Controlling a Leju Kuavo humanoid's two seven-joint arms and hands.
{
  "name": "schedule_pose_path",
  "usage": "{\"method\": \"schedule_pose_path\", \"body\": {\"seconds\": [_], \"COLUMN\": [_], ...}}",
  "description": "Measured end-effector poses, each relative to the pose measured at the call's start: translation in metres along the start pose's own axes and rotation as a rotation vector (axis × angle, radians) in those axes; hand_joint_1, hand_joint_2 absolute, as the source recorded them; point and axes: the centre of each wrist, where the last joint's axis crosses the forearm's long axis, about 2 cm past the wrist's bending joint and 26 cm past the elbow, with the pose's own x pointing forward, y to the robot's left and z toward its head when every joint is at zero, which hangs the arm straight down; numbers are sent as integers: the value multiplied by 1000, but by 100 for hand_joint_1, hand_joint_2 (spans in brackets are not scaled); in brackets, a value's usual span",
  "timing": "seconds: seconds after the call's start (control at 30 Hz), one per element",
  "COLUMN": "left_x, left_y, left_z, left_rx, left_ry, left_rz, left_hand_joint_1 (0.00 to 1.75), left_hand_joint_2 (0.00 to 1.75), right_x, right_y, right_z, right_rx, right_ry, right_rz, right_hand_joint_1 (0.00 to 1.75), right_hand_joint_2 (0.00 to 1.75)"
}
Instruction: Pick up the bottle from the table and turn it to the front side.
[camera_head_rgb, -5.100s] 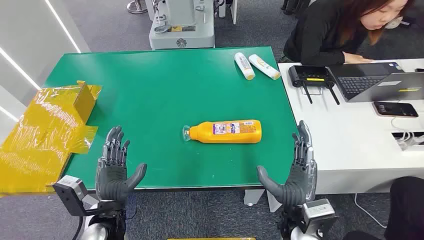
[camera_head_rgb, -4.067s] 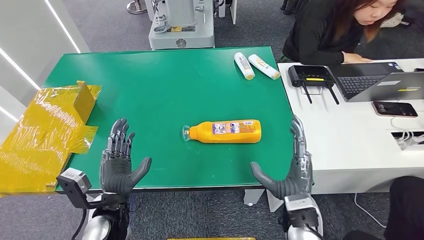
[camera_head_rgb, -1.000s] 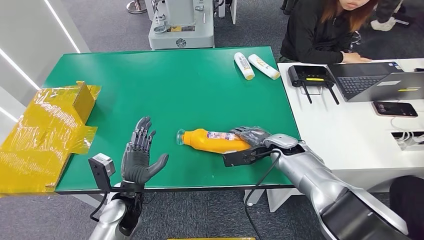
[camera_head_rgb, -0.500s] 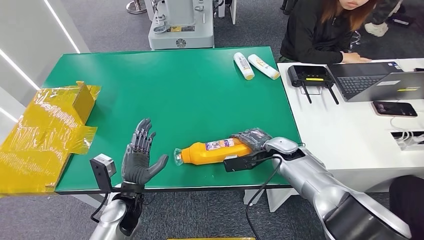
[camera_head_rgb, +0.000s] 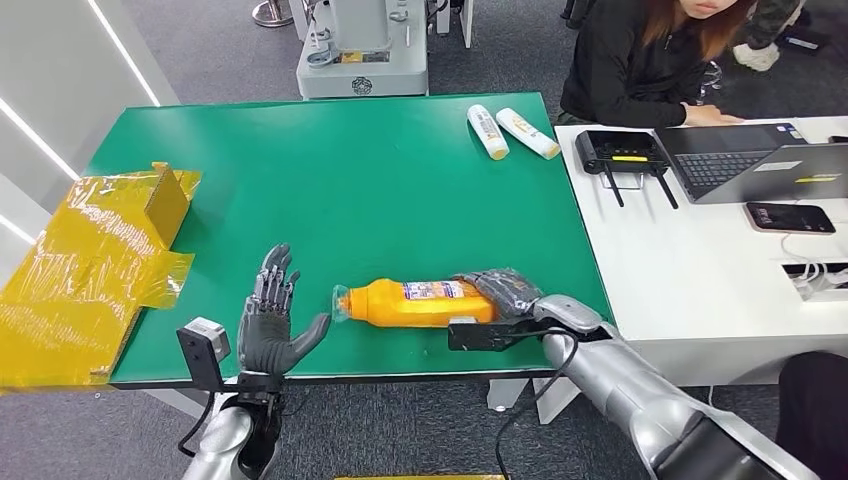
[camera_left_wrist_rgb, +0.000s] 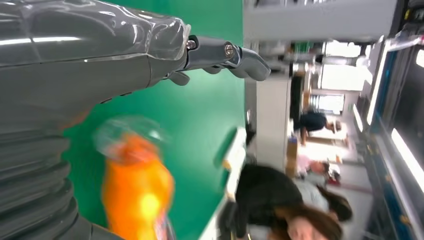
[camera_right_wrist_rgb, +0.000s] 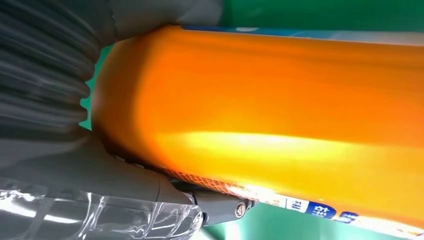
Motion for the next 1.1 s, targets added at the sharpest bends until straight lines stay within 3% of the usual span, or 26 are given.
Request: {"method": "schedule_pose_path", "body": {"seconds": [0.23,0.37,0.57,0.83,1.1], "left_x": [0,2,3,7,23], "left_y": [0,1,4,4,-4], "left_z": [9,9,9,8,-19], "left_rx": [35,69,105,54,-133], "left_ry": [-12,-28,-43,-19,-18], "left_rz": [-89,-112,-114,-23,82], "left_hand_joint_1": [0,0,0,0,0], "left_hand_joint_2": [175,175,175,175,175], "right_x": [12,31,60,73,79], "right_y": [41,67,98,94,70], "right_z": [14,25,41,49,46], "right_rx": [-139,-293,-399,-599,-736], "right_ry": [-91,-172,-209,-251,-287], "right_rz": [-263,-467,-577,-632,-623], "right_hand_joint_1": [175,175,175,175,175], "right_hand_joint_2": [175,175,175,175,175]}}
